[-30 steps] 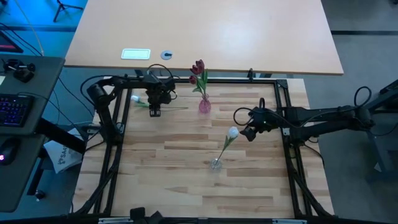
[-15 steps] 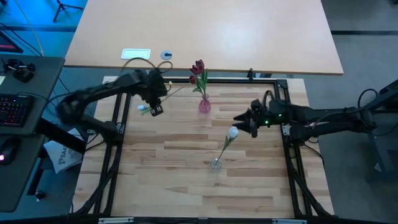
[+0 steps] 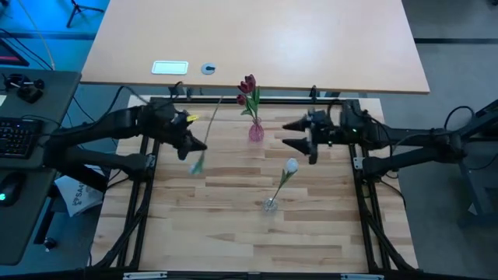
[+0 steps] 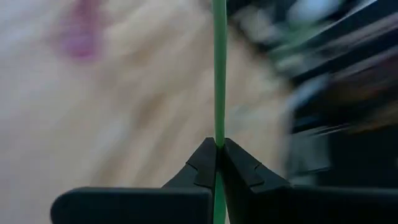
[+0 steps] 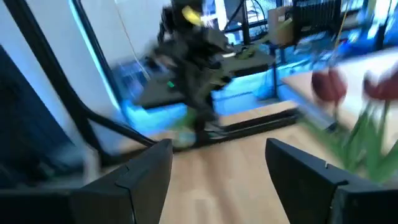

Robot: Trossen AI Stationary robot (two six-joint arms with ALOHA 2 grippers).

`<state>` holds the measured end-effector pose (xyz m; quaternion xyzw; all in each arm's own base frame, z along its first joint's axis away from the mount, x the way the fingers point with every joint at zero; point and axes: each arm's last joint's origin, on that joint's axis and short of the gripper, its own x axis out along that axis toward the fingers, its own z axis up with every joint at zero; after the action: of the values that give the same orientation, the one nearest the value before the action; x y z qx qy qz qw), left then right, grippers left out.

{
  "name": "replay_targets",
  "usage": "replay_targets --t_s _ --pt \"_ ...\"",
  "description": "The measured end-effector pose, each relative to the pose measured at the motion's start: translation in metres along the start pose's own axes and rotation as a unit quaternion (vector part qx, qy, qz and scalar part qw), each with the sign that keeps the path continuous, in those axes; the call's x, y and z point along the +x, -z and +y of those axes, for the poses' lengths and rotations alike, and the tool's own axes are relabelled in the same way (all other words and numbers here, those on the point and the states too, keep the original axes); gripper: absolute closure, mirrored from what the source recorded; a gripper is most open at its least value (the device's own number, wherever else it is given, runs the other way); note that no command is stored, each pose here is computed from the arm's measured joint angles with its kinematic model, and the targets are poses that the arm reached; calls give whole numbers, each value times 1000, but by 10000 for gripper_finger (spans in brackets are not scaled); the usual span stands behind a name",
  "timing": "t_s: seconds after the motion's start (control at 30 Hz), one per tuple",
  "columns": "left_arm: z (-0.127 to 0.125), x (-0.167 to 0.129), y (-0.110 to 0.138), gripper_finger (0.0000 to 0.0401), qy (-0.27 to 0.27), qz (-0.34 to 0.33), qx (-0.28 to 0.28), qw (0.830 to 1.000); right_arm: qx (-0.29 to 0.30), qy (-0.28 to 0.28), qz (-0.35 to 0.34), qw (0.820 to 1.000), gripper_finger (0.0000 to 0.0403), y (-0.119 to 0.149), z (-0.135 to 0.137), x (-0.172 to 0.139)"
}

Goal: Sort flowers into vase by color
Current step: Put the white flower into the transparent vase

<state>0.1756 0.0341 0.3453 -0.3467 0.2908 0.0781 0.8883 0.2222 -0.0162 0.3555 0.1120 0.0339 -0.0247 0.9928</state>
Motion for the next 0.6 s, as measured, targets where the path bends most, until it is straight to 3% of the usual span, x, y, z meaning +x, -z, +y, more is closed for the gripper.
replay_targets --t_s 0.13,0.3,0.6 --pt "-30 2 -17 401 132 -82 -91 984 -169 37 45 984 151 -30 4 24" --pt "-45 11 -45 401 251 -139 -173 942 -336 80 108 932 151 -56 5 56" --pt "-39 57 -54 401 274 -37 -289 916 -490 62 118 861 151 -90 18 90"
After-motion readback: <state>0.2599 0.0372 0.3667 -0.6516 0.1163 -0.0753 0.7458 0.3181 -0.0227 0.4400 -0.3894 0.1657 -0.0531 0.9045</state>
